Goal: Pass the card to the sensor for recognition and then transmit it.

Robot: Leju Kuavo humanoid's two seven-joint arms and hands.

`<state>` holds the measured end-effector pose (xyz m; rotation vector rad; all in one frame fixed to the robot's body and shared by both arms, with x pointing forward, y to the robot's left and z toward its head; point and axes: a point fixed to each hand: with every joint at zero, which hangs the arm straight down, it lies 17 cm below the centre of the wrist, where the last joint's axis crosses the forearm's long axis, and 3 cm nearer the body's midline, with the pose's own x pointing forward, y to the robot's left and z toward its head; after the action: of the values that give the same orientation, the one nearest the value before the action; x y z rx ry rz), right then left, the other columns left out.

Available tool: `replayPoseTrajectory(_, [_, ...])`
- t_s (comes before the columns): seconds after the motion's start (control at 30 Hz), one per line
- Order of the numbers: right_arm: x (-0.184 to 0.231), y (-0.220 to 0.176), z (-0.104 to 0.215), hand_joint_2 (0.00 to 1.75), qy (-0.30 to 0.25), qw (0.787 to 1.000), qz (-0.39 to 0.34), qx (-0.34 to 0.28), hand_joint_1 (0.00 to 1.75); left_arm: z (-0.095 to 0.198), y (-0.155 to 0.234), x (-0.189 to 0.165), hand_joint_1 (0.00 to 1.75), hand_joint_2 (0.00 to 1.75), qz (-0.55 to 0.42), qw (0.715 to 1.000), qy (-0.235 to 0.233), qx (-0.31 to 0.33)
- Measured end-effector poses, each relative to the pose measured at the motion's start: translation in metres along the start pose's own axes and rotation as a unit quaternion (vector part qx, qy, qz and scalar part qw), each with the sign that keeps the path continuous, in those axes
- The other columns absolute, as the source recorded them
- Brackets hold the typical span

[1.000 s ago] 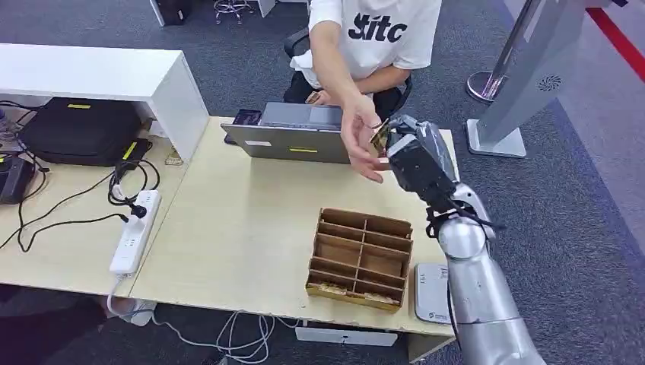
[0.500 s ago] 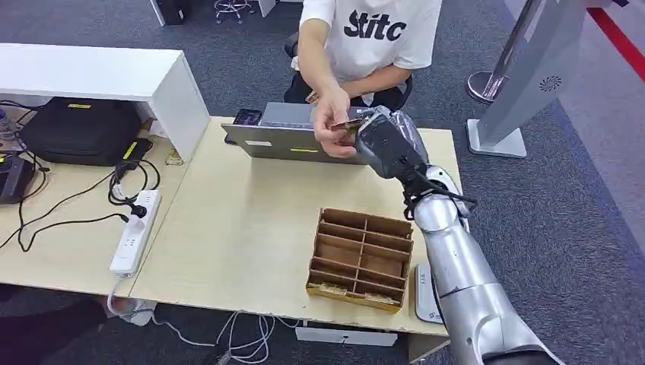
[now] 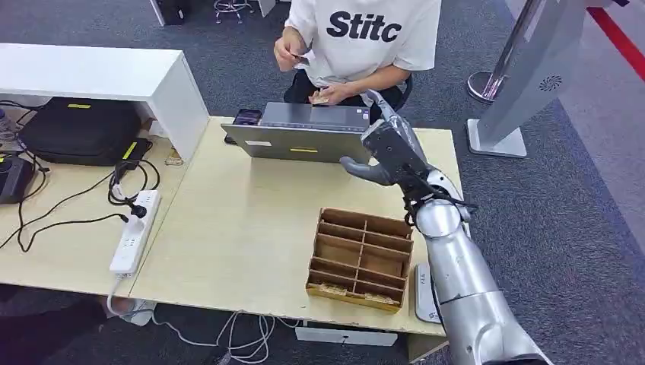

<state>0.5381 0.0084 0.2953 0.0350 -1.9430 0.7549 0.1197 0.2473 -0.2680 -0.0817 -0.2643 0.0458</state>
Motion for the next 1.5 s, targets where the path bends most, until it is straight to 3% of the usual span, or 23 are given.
replayPoseTrajectory(0.1, [0.021, -0.002, 0.008, 1.75, -0.032, 0.999, -0.041, 0.0, 0.0, 0.0, 0.003, -0.003, 0.0, 1.75, 0.006, 1.0, -0.001, 0.002])
replayPoseTrajectory(0.37, [0.043, -0.014, 0.019, 1.75, -0.066, 0.996, -0.05, -0.018, 0.0, 0.001, 0.006, -0.008, 0.0, 1.75, 0.014, 1.0, 0.001, 0.006])
replayPoseTrajectory(0.6, [0.055, -0.02, 0.086, 1.75, -0.11, 0.984, 0.108, -0.086, 0.0, 0.001, 0.016, -0.013, 0.0, 1.75, 0.062, 0.998, -0.005, 0.028])
replayPoseTrajectory(0.8, [0.062, 0.0, 0.161, 1.75, -0.139, 0.958, 0.22, -0.124, 0.0, 0.001, 0.019, -0.017, 0.0, 1.75, 0.087, 0.996, -0.003, 0.036])
replayPoseTrajectory(0.93, [0.072, 0.007, 0.189, 1.75, -0.154, 0.943, 0.259, -0.14, 0.0, 0.001, 0.02, -0.017, 0.0, 1.75, 0.096, 0.995, -0.004, 0.038])
replayPoseTrajectory(1.13, [0.08, 0.034, 0.208, 1.75, -0.172, 0.951, 0.232, -0.107, 0.0, 0.001, 0.021, -0.017, 0.0, 1.75, 0.104, 0.994, -0.004, 0.041])
replayPoseTrajectory(1.33, [0.073, 0.095, 0.219, 1.75, -0.179, 0.967, 0.179, -0.022, 0.0, 0.001, 0.02, -0.016, 0.0, 1.75, 0.107, 0.993, -0.006, 0.038])
replayPoseTrajectory(1.5, [0.052, 0.137, 0.226, 1.75, -0.164, 0.969, 0.185, 0.024, 0.0, 0.001, 0.02, -0.016, 0.0, 1.75, 0.107, 0.994, -0.006, 0.037])
